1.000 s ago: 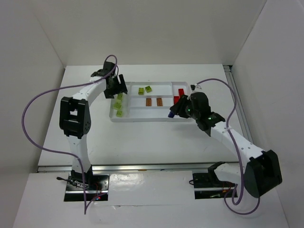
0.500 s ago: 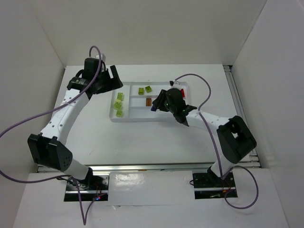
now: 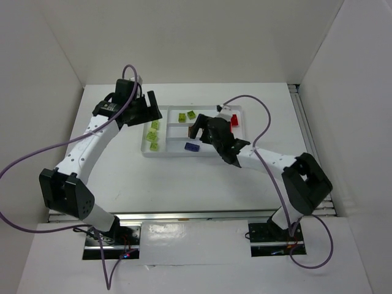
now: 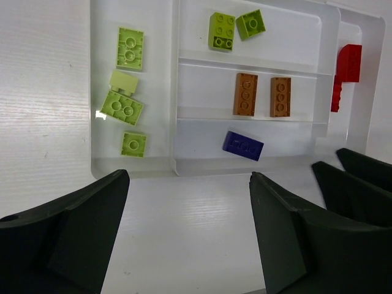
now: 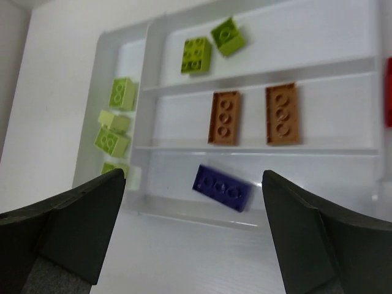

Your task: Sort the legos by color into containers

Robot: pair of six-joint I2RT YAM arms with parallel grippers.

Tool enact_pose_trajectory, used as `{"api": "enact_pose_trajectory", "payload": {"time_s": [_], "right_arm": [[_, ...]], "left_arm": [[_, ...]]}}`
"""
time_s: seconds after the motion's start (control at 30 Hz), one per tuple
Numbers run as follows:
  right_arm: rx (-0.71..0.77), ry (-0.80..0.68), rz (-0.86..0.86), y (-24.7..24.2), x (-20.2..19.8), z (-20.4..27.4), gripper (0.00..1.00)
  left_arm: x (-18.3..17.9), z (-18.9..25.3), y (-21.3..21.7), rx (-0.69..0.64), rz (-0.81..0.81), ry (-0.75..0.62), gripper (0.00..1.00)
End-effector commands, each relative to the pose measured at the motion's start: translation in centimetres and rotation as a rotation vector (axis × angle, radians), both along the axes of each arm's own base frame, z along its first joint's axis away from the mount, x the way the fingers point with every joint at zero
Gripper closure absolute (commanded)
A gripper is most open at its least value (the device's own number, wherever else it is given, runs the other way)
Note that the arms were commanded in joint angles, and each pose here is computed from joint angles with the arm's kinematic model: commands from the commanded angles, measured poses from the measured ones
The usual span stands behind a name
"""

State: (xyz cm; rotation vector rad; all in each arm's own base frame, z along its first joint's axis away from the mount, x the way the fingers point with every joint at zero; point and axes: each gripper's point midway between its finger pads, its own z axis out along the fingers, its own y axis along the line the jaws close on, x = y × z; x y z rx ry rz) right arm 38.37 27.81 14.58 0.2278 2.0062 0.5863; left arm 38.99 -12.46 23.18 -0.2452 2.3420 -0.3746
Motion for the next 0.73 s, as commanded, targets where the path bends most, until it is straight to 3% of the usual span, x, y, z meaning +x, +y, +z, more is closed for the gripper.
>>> {"api": "enact_pose_trajectory", "payload": {"time_s": [0.0, 0.13, 0.17, 0.2, 0.23, 0.33, 0.5, 0.67, 0.7], "right_arm": [[-0.023, -0.155, -0.170, -4.5, 0.2, 7.0, 0.00], [-0.136, -0.132, -0.314, -9.5, -1.3, 7.7, 0.00], [-0.147, -0.115, -0.396, -11.5, -1.2, 8.1, 0.00], [-0.304, -0.024, -0.559, -15.9, -3.2, 6.1, 0.00], [-0.180, -0.017, -0.725, -17.5, -3.5, 7.3, 0.00], [-0.275, 0.039, -0.978, -23.3, -7.1, 6.4, 0.00], [-0.421, 0.137, -1.037, -26.6, -9.0, 5.0, 0.00], [-0.390, 0.187, -0.997, -25.7, -9.2, 3.3, 0.00], [-0.441, 0.205, -0.946, -25.8, -9.5, 2.8, 0.00]], "left_arm": [[0.1, 0.9, -0.7, 0.018, -0.034, -0.034, 0.10], [0.1, 1.7, -0.7, 0.030, -0.024, -0.060, 0.10], [0.0, 2.2, -0.5, 0.032, -0.017, -0.073, 0.10], [-0.3, 2.6, -0.8, 0.029, -0.027, -0.083, 0.10], [-0.2, 2.6, -0.6, 0.039, -0.015, -0.086, 0.10], [-0.5, 3.4, -0.3, 0.059, -0.007, -0.112, 0.10], [-0.9, 3.1, -0.8, 0.058, -0.017, -0.133, 0.08], [-0.7, 2.3, -1.0, 0.056, -0.025, -0.120, 0.08], [-0.8, 2.3, -1.2, 0.056, -0.039, -0.120, 0.08]]}}
